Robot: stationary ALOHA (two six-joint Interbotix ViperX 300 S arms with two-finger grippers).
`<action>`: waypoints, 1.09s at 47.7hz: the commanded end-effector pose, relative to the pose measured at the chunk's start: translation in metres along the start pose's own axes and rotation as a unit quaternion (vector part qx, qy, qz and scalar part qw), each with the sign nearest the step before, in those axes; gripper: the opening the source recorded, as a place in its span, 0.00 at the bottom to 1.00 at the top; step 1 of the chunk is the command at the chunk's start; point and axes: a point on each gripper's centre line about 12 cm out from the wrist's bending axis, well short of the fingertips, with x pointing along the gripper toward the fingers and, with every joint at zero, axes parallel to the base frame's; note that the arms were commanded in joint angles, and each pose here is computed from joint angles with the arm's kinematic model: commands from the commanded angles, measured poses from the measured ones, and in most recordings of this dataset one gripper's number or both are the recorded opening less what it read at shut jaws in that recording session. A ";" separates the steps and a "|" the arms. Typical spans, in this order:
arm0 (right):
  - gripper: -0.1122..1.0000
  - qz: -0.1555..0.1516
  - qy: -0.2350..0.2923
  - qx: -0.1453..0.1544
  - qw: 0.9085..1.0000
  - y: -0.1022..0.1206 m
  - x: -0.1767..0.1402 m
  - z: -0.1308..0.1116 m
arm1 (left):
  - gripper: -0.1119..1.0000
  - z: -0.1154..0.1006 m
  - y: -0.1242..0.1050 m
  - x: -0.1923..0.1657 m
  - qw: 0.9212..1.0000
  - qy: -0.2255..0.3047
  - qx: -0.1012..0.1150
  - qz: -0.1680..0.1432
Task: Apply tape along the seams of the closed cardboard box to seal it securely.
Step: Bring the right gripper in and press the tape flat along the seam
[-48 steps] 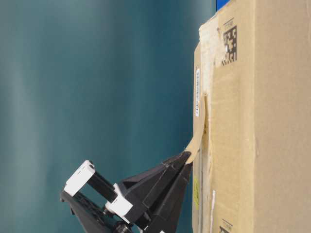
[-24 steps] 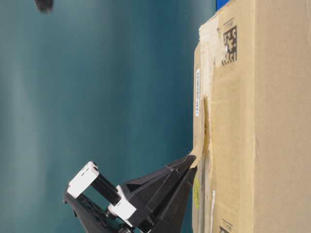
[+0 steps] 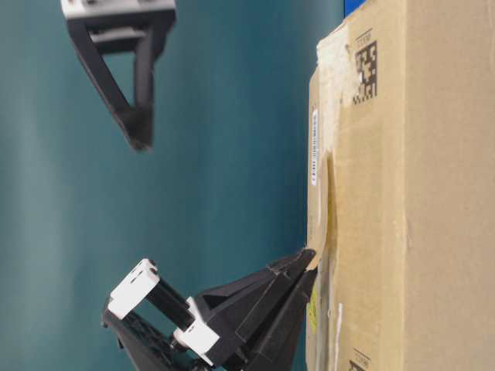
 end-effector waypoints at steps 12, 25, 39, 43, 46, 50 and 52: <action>0.48 -0.004 0.033 0.002 0.999 -0.002 0.025 -0.015 | 0.10 0.000 0.009 -0.006 1.000 0.001 -0.001 0.017; 0.48 -0.006 0.073 0.000 0.997 -0.003 0.033 -0.046 | 0.10 -0.004 0.007 -0.005 1.000 0.005 -0.005 0.013; 0.48 -0.006 0.108 -0.003 0.994 -0.004 0.040 -0.072 | 0.10 -0.005 0.004 -0.002 1.000 0.006 -0.006 0.008; 0.47 -0.007 0.116 -0.004 0.993 -0.004 0.042 -0.078 | 0.10 -0.006 0.003 -0.001 1.000 0.007 -0.008 0.005; 0.47 -0.007 0.121 -0.004 0.993 -0.004 0.044 -0.082 | 0.10 -0.007 0.002 0.000 1.000 0.008 -0.008 0.004; 0.47 -0.007 0.127 -0.005 0.992 -0.004 0.045 -0.086 | 0.10 -0.008 0.001 0.001 1.000 0.009 -0.009 0.003; 0.47 -0.009 0.130 -0.003 0.992 -0.005 0.045 -0.087 | 0.10 -0.009 0.001 0.001 1.000 0.010 -0.010 0.002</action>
